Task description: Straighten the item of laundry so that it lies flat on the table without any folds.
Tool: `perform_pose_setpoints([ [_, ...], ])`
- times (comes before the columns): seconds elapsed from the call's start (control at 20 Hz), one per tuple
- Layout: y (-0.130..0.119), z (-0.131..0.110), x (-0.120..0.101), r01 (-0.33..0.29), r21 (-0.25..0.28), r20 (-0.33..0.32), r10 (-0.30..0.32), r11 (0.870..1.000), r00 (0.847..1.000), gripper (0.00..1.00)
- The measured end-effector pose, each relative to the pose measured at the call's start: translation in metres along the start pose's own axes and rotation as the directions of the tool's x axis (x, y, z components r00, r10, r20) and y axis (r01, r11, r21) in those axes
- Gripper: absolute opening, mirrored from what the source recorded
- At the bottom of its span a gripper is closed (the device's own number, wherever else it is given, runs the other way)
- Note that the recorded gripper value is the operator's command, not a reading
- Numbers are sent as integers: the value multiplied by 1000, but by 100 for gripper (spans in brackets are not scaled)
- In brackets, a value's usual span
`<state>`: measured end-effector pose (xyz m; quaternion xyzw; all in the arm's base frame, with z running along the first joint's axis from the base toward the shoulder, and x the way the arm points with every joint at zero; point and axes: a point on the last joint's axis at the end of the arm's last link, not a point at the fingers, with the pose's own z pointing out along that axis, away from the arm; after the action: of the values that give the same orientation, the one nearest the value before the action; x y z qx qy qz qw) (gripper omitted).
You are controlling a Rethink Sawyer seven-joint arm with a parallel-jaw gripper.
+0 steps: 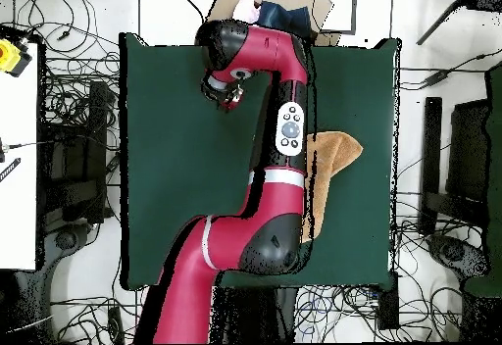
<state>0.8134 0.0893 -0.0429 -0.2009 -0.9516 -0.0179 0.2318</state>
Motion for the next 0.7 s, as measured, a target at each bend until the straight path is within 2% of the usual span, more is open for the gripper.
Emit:
perform_pose_setpoints([
  [0.15,7,-2,-6,-15,-33,-26,14,999,1000,0],
  [0.3,9,-3,-11,-30,-36,-34,29,999,999,0],
  [0.45,7,0,-18,-39,1,-7,39,999,999,0],
  [0.55,2,3,-23,-42,54,60,39,998,997,0],
  [0.6,1,4,-24,-44,66,74,40,997,996,0],
  [0.7,-10,-1,-28,-70,147,166,45,987,985,0],
])
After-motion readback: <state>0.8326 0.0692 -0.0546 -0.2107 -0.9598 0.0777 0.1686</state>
